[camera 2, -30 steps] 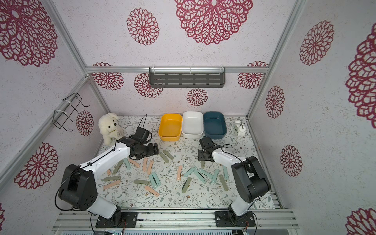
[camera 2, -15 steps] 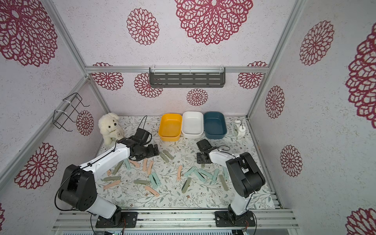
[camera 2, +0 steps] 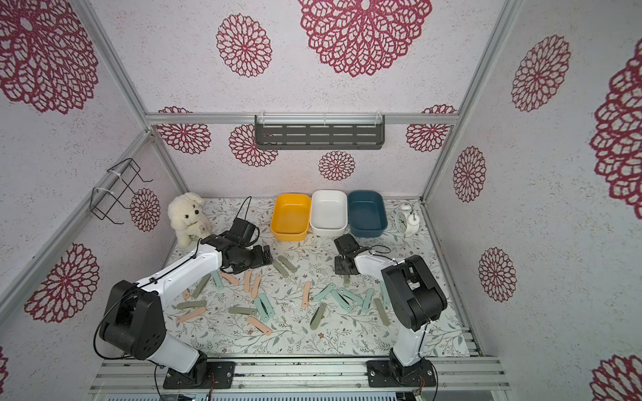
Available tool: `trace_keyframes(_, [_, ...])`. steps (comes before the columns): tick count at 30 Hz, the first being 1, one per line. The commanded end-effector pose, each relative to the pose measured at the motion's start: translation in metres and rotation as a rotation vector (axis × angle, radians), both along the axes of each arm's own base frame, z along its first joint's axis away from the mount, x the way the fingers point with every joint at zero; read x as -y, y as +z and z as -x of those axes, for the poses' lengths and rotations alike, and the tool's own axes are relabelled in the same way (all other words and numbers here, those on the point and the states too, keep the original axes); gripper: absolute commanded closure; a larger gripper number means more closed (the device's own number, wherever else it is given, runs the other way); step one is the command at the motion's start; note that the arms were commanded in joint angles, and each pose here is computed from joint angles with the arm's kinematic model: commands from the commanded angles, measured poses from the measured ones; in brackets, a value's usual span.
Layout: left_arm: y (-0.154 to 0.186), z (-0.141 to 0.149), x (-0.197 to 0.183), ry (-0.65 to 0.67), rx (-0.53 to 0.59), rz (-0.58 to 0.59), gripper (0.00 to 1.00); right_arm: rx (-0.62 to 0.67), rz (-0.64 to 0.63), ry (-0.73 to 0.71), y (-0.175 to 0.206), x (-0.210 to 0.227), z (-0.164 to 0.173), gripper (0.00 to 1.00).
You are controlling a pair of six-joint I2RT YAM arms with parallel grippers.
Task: Place the fruit knives into the storage box by color
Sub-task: Pick up the fruit knife from the center of the board, then place the fruit knife in the storage box.
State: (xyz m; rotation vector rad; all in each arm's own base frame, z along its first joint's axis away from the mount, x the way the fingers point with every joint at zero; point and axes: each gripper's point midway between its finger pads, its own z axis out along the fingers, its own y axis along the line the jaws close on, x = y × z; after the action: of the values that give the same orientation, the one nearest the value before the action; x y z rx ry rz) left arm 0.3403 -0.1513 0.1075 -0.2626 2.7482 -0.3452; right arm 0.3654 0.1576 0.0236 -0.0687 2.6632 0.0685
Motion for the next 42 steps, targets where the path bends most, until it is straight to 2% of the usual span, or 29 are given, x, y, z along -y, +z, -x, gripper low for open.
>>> trace_keyframes(1, [0.009, -0.011, 0.013, -0.032, 0.031, 0.023, 0.03, -0.009, 0.022, -0.019, 0.002, 0.010, -0.001, 0.77])
trace_keyframes(14, [0.021, -0.048, 0.045, -0.033, 0.048, 0.097, 0.03, 0.130, -0.048, -0.045, 0.076, 0.003, -0.032, 0.81])
trace_keyframes(25, [0.044, -0.089, 0.072, -0.061, 0.130, 0.137, 0.03, 0.208, -0.060, -0.005, 0.131, -0.017, -0.080, 0.81])
trace_keyframes(32, [0.061, -0.109, 0.078, -0.067, 0.207, 0.143, 0.03, 0.246, -0.053, 0.034, 0.152, -0.037, -0.126, 0.80])
trace_keyframes(42, [0.051, -0.118, 0.067, -0.073, 0.163, 0.043, 0.03, 0.290, -0.026, 0.030, 0.153, -0.050, -0.183, 0.80])
